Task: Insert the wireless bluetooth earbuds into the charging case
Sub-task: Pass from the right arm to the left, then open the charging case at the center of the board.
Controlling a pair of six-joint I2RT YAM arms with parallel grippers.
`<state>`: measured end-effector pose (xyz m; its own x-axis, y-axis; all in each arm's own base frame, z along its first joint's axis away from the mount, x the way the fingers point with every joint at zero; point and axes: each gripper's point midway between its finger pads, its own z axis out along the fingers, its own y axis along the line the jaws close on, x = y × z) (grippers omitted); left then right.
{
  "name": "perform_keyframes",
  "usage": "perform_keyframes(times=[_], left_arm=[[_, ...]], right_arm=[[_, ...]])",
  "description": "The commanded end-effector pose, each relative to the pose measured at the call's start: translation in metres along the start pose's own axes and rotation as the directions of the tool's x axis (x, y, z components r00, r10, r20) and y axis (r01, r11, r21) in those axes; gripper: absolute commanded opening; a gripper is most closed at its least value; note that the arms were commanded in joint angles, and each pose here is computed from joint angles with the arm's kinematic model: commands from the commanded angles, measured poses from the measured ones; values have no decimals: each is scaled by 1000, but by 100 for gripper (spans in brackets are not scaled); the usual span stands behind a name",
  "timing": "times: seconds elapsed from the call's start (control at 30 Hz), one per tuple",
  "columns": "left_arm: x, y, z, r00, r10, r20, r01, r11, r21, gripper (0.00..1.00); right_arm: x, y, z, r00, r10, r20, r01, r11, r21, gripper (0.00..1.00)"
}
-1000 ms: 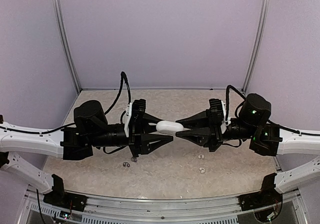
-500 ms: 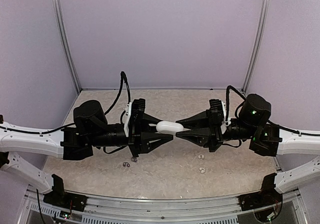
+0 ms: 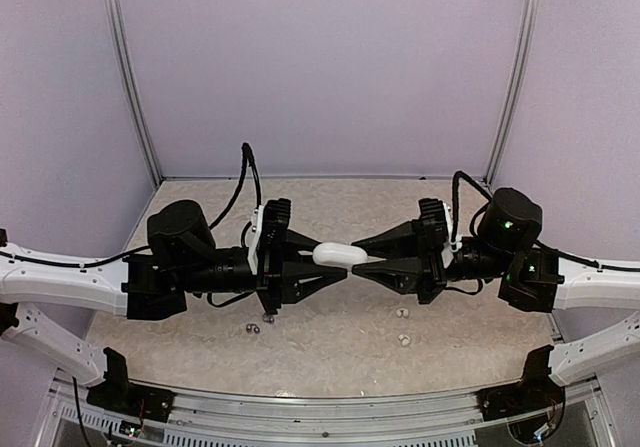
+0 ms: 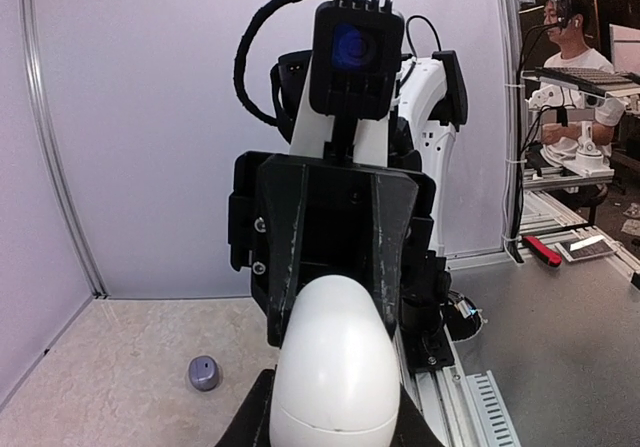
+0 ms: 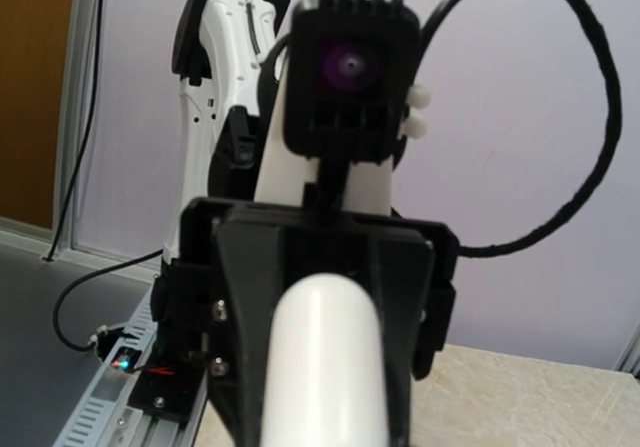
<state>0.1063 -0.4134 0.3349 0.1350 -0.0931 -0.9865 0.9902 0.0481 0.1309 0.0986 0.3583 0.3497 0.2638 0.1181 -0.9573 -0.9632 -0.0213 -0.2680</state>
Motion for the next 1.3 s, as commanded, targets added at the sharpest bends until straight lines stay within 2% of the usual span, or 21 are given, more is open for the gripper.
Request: perform_keyframes(times=[0.0,0.1,0.2,0.33,0.53,1.03,1.27], left_arm=[[-6,0,2,1000,17,10,-17,1000,13,10],[-3,1,-2,1000,26,5,-26,1000,3,7],[-1,1,-3,999,37,-3,-37,999,-4,5],[1,1,-3,999,42,-7,-42,999,-4,4],[5,-2,0,997,67,-25,-67,998,-4,3],[27,-10,7,986,133,-104,-132,991,12,0],[32,-12,7,983,144,-117,-142,990,22,0]], right_arm=[[-1,-5,-3,1000,-3,0,3,999,34,36],[-3,-9,-4,1000,1,-11,0,998,55,52],[-3,-14,-3,1000,10,-25,-8,997,70,58],[4,-18,3,998,25,-60,-20,997,71,62],[11,-26,12,994,54,-100,-45,995,90,63],[-1,-39,6,996,53,-70,-41,986,164,62],[-9,-35,5,998,49,-46,-42,990,134,62]])
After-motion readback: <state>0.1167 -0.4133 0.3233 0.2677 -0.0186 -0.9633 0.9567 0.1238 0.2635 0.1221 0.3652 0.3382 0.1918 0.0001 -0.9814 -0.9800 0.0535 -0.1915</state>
